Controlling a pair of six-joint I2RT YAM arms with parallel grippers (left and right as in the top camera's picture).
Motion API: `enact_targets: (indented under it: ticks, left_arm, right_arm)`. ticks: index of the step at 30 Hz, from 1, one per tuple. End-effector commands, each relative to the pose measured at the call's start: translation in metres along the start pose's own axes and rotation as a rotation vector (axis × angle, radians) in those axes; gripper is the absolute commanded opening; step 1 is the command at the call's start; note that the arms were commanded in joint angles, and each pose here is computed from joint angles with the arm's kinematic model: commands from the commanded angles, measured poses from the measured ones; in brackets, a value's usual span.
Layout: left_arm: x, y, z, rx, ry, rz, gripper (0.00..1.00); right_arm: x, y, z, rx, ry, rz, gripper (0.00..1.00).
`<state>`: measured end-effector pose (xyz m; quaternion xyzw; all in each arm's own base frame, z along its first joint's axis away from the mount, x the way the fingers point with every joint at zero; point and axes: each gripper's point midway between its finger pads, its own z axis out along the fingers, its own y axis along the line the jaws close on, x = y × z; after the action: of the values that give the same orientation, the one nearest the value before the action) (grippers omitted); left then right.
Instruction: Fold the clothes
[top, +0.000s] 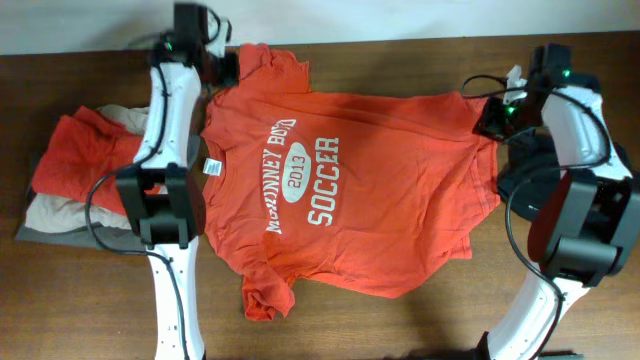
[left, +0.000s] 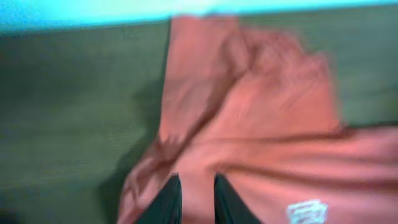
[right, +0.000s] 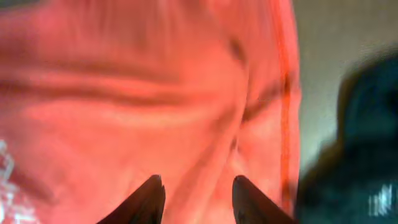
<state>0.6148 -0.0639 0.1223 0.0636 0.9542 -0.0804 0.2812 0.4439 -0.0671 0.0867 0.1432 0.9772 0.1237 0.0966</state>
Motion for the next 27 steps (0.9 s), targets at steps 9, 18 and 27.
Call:
enact_targets:
  ticks: [9, 18, 27]
  left_arm:
    - [0.072, -0.094, -0.045, 0.205, 0.300, 0.391, 0.13]
    - [0.098, -0.116, -0.044, 0.223, 0.397, 0.442, 0.09]
    - [0.079, -0.125, -0.126, 0.206, 0.314, 0.453, 0.11]
  right_arm:
    - [0.094, 0.005, -0.032, 0.019, 0.312, 0.113, 0.41]
    - [0.136, 0.026, -0.015, 0.121, 0.307, -0.019, 0.41]
    - [0.160, 0.116, -0.171, 0.225, -0.447, -0.308, 0.45]
